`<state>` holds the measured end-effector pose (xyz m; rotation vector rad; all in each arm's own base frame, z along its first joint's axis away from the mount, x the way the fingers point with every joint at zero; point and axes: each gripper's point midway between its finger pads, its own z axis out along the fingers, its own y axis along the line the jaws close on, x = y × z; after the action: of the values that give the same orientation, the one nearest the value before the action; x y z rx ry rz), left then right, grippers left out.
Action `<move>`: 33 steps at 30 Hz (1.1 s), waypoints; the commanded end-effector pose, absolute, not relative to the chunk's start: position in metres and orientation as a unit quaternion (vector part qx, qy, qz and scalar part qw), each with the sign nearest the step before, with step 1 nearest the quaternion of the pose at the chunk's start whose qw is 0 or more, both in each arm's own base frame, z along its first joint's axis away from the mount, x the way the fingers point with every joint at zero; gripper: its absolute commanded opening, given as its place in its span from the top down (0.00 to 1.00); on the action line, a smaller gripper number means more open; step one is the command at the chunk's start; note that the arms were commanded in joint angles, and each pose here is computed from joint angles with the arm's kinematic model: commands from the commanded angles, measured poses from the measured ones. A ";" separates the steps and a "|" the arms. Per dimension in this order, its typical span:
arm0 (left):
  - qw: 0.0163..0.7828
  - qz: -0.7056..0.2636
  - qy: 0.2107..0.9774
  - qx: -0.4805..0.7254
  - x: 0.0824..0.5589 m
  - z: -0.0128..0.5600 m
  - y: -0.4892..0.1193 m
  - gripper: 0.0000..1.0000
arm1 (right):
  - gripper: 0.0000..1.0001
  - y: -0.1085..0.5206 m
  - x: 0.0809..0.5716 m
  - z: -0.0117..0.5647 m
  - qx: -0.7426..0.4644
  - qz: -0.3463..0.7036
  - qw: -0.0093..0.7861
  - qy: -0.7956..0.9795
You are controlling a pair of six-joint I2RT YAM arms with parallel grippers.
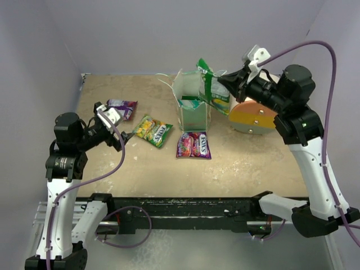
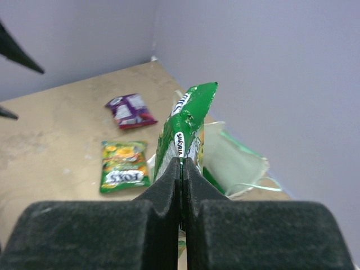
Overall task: Place the snacks into the paper bag
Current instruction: Place the snack in the paper bag.
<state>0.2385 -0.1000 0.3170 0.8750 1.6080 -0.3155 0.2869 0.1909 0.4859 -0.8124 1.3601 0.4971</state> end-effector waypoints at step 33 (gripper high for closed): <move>0.635 -0.126 0.663 0.376 0.232 0.327 -0.098 0.01 | 1.00 0.255 0.424 0.468 -0.340 0.111 0.691 0.628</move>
<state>0.2310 -0.0957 0.3163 0.8574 1.5653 -0.2840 0.4136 0.2591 0.4339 -0.7862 1.5354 0.3216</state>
